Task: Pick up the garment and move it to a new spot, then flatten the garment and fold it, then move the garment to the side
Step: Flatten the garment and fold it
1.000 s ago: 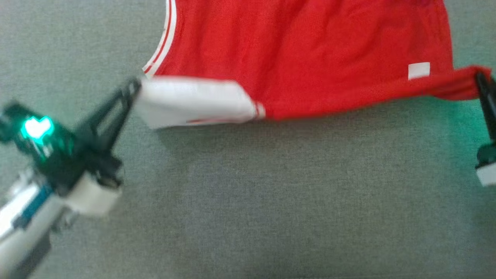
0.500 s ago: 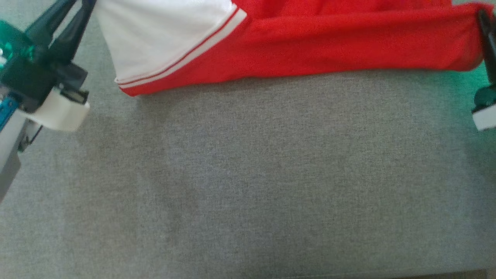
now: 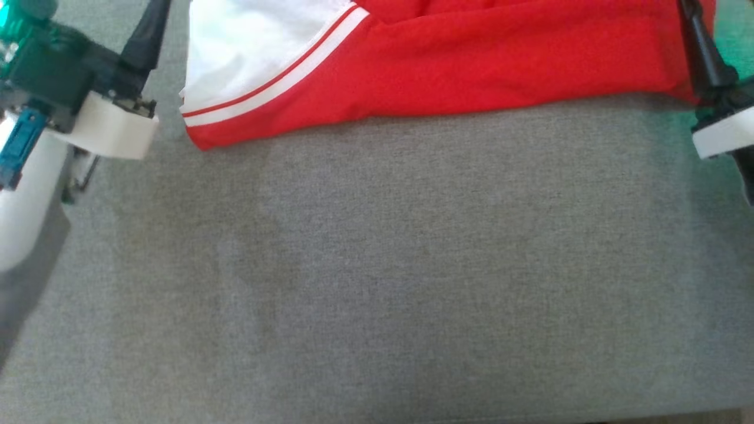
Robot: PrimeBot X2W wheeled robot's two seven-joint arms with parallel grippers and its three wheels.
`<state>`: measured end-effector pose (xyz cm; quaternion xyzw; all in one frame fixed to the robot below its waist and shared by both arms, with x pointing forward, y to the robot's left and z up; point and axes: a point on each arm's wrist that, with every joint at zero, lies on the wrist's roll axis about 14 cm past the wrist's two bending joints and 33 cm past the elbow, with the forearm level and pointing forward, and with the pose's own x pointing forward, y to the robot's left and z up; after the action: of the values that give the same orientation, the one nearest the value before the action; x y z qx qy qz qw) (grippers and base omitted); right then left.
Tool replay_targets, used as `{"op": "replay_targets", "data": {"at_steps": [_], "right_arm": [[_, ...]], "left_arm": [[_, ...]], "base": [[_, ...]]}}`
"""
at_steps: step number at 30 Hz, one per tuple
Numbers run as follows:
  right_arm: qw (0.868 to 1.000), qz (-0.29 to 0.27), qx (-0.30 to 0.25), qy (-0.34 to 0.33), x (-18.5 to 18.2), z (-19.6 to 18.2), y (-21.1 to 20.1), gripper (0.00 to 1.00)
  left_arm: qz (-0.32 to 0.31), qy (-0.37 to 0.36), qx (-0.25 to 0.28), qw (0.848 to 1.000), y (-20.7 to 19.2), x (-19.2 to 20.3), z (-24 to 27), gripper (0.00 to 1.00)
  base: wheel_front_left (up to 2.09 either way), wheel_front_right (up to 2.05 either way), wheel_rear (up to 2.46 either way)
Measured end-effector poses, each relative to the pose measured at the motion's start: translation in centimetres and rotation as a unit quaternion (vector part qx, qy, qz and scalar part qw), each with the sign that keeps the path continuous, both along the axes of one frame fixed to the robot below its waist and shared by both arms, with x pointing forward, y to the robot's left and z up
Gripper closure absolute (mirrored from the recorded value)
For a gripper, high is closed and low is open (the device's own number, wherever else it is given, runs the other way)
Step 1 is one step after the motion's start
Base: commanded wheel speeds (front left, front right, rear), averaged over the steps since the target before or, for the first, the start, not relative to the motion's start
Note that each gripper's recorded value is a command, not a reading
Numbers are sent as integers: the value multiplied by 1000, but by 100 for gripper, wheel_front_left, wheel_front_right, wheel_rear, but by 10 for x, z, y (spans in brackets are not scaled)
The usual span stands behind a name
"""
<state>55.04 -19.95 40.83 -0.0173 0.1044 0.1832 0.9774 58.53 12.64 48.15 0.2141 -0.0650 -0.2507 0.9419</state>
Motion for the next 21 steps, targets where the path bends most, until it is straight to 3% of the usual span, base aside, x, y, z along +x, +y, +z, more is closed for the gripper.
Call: {"op": "replay_targets", "data": {"at_steps": [7, 17, 21], "right_arm": [[998, -20, 35, -43, -6, 29, 5, 0], [997, -46, 49, -36, -27, 28, -3, 0], [997, -48, 49, -37, -28, 29, -3, 0]], "left_arm": [[76, 91, -120, 986, -3, -51, -44, 0], [143, 206, -174, 952, 0, -99, -102, 0], [148, 221, -180, 947, 0, -101, -110, 0]], "base": [[0, 0, 0], [0, 0, 0], [0, 0, 0]]}}
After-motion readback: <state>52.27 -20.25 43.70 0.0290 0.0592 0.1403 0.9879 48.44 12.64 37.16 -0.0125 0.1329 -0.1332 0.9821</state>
